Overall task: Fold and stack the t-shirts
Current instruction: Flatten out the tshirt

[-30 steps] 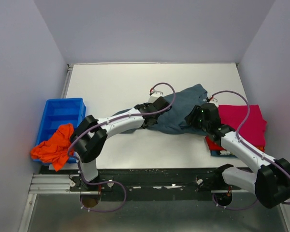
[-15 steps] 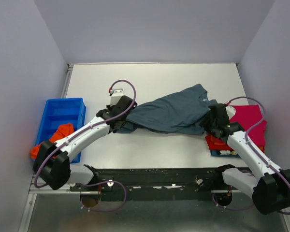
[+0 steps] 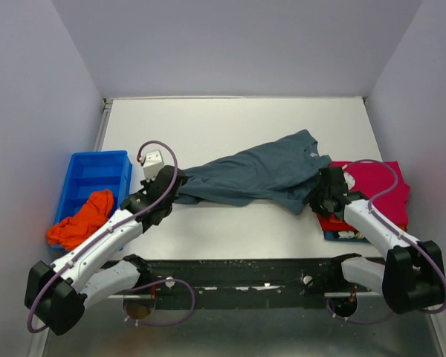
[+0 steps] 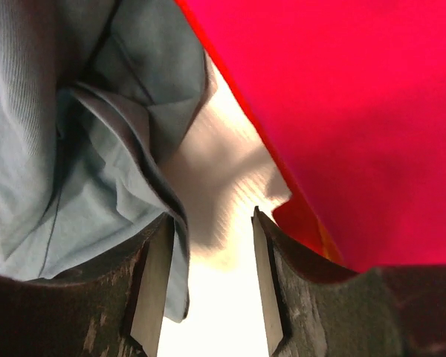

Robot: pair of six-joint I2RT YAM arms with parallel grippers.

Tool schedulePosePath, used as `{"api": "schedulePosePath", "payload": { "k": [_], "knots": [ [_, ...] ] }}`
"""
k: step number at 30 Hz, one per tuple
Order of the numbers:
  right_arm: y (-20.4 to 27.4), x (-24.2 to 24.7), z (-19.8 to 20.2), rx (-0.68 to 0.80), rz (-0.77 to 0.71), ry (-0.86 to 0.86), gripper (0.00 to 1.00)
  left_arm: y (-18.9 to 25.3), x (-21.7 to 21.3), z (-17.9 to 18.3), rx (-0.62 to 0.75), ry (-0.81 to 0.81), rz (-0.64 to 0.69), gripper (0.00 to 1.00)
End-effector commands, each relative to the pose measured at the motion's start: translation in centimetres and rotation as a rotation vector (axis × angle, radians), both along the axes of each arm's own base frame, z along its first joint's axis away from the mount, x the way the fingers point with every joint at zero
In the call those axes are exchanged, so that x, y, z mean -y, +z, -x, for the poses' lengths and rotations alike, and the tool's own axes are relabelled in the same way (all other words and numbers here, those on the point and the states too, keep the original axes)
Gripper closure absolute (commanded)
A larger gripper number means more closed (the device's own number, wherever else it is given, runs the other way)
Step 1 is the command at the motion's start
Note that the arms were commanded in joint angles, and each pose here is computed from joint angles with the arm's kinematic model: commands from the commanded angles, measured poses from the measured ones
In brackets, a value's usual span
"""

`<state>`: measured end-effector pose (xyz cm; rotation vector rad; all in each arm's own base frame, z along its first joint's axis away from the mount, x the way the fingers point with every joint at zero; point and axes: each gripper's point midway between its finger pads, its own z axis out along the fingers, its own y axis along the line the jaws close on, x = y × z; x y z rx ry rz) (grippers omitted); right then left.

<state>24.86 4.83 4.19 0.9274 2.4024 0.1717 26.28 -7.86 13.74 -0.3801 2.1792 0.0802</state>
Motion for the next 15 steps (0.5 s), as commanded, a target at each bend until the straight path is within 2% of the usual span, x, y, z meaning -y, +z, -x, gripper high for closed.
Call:
{"api": "schedulePosePath", "payload": {
  "k": [1,10,15],
  "knots": [
    [0.7,-2.2,-2.4,0.051,-0.102,0.041,0.46,0.5,-1.8,0.8,0.076,0.086,0.039,1.0],
    [2.7,-1.9,-4.7,0.147,-0.052,0.084,0.41,0.0,-2.3,1.3,0.08,0.117,0.052,1.0],
    [2.8,-1.5,-6.1,0.152,-0.001,0.102,0.41,-0.2,-2.4,1.4,0.088,0.124,0.064,1.0]
  ]
}}
